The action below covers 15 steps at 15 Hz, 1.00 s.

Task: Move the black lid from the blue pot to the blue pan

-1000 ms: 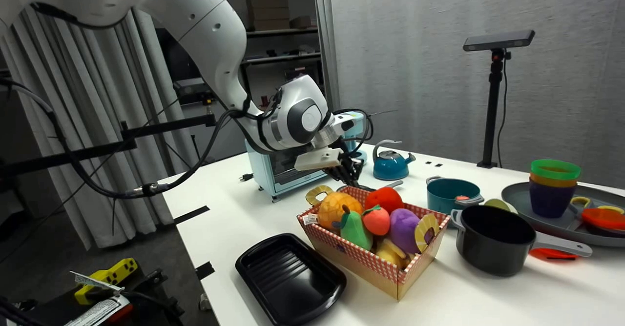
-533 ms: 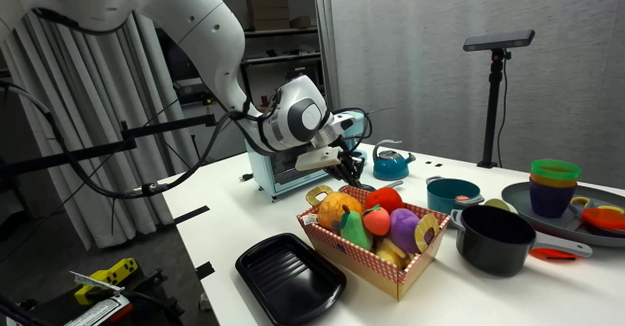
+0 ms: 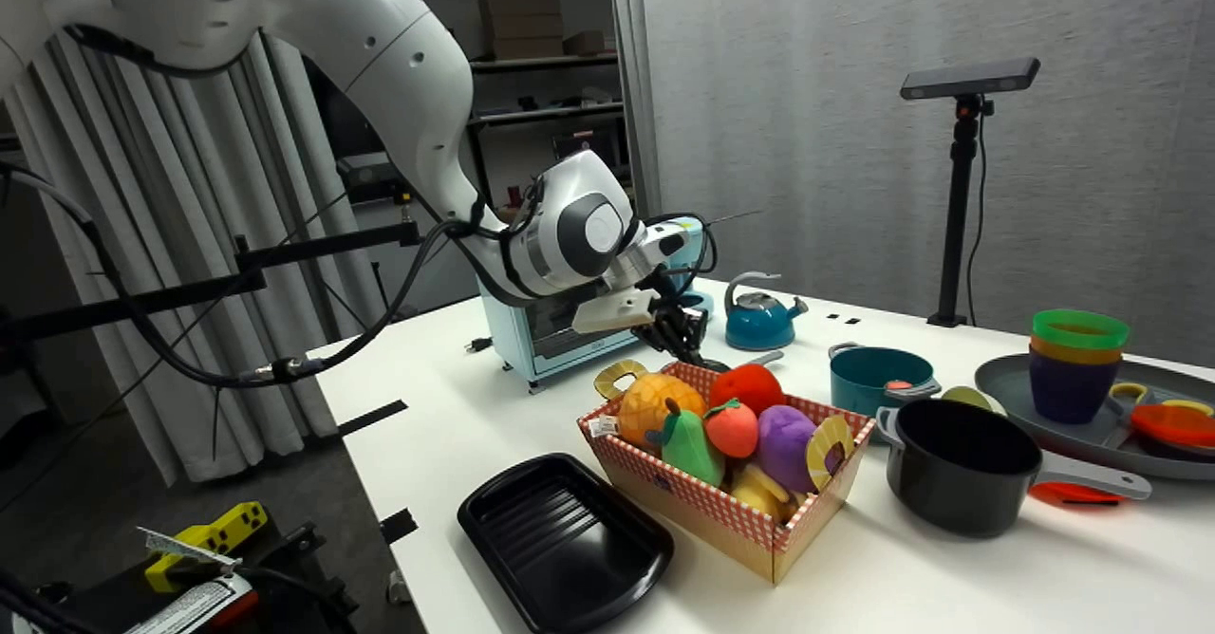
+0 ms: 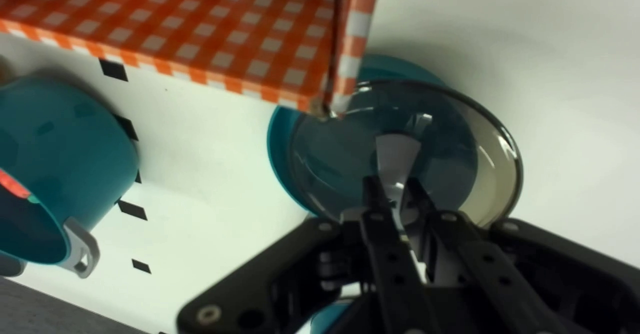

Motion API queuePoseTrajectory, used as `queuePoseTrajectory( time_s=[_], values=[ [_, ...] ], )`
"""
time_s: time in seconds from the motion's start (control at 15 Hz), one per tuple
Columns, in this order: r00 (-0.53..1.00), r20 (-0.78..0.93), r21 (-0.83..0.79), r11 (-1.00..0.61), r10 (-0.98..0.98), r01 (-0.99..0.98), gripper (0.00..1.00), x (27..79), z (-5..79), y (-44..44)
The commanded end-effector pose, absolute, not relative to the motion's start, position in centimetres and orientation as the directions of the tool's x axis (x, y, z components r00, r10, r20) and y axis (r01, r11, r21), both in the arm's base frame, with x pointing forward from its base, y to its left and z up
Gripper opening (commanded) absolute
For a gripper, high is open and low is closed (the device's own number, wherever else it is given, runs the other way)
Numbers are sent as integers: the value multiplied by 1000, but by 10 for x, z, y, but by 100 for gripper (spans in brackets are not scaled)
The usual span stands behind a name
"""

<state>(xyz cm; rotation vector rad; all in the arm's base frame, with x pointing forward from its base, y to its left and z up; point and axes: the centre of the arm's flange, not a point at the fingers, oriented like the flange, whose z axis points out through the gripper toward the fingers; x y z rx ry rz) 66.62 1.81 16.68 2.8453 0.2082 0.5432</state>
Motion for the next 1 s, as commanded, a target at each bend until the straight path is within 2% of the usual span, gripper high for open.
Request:
queuePoseTrajectory(
  time_s=[0.0,0.27,0.33,0.47,0.93],
  values=[
    [915,374,272,-961,153,50,3,668,166,23],
    [917,381,271,-962,120,13,3,668,166,24],
    [920,377,271,-963,109,3,36,668,167,24],
    [921,376,272,-962,102,-5,45,667,166,24],
    [924,373,269,-963,84,-20,98,666,164,26]
  ],
)
